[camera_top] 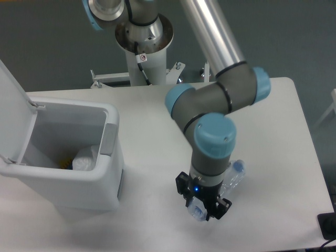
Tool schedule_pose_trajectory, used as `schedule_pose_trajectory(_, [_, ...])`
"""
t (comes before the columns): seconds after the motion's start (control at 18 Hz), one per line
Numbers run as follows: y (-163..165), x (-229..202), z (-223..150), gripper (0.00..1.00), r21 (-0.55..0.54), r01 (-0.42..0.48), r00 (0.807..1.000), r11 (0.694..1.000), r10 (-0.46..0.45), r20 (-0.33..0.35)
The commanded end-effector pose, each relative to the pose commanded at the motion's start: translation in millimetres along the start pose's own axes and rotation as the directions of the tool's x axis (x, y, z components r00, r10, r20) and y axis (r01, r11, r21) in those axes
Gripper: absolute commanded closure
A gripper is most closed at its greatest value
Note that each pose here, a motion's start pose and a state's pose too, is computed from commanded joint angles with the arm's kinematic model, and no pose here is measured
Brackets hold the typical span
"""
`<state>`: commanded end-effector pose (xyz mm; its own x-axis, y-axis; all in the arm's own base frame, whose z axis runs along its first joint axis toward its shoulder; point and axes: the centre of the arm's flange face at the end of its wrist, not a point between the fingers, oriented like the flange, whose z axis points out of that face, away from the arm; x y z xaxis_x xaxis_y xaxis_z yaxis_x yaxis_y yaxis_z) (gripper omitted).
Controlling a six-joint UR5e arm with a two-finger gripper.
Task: Place the trash in the trash can
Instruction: 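Lift the bottle upright and carry it toward the bin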
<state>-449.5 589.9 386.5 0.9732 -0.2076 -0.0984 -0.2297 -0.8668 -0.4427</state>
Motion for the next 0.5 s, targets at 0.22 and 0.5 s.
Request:
schedule_pose_trajectory(0.22, [-13,2,-57,0.7,0.163,0.062,0.998,0.985,-0.061,-0.012])
schedule_pose_trajectory(0.5, [-30,-16,-129,0.7,0.477,0.214,0.974,0.852,-0.148,-0.172])
